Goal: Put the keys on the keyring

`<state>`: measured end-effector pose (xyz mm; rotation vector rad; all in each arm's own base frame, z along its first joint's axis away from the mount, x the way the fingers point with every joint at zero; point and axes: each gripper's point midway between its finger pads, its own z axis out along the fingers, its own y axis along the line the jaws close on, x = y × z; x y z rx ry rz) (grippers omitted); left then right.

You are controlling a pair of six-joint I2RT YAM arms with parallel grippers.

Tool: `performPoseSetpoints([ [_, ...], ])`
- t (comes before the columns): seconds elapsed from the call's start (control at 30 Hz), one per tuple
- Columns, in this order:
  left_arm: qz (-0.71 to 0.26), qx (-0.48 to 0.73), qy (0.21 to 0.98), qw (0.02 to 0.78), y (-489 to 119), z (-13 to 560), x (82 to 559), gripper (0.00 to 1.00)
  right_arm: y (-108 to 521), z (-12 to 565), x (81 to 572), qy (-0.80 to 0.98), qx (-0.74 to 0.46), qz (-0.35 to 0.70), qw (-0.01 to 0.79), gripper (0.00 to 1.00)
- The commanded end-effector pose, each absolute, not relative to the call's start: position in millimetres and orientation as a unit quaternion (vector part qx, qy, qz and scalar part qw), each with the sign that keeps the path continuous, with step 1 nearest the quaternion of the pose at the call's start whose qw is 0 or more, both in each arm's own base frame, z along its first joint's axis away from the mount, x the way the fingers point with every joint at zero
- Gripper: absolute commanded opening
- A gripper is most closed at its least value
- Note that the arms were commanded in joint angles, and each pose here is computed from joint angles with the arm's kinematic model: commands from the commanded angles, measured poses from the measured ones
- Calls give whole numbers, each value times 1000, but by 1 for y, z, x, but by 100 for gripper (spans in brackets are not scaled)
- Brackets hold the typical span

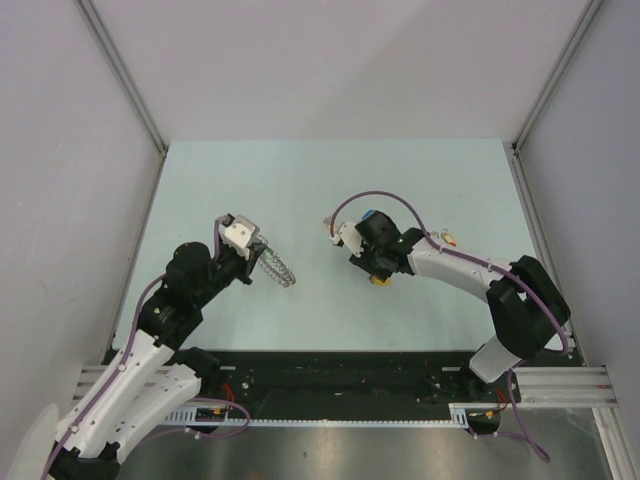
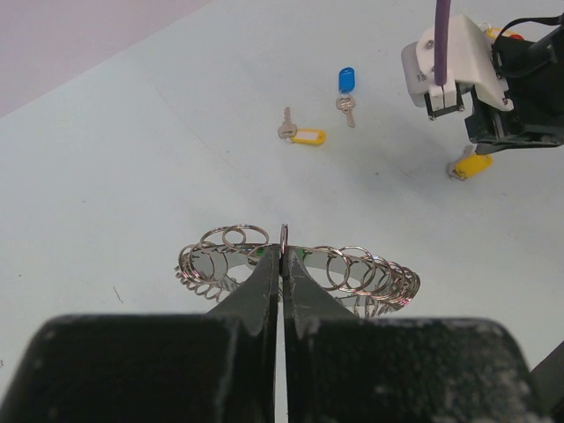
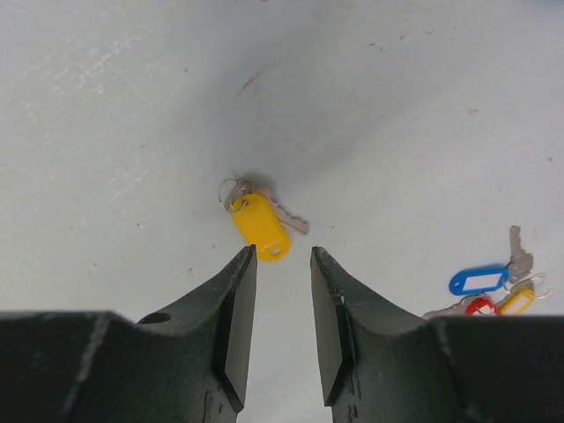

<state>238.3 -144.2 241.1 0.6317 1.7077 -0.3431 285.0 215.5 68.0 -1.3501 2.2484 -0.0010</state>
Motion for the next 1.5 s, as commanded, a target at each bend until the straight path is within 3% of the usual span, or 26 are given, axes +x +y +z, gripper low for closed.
performPoseSetpoints([
  [0.0,-145,270,710,634,-146,262,244,0,232,71,285,810,-511,36,285,35],
  [0.93,-146,272,712,630,-147,259,245,0,230,28,278,807,-543,-3,232,30],
  [1.47,-147,274,712,630,-148,259,245,0,227,25,282,810,-538,-10,232,15],
])
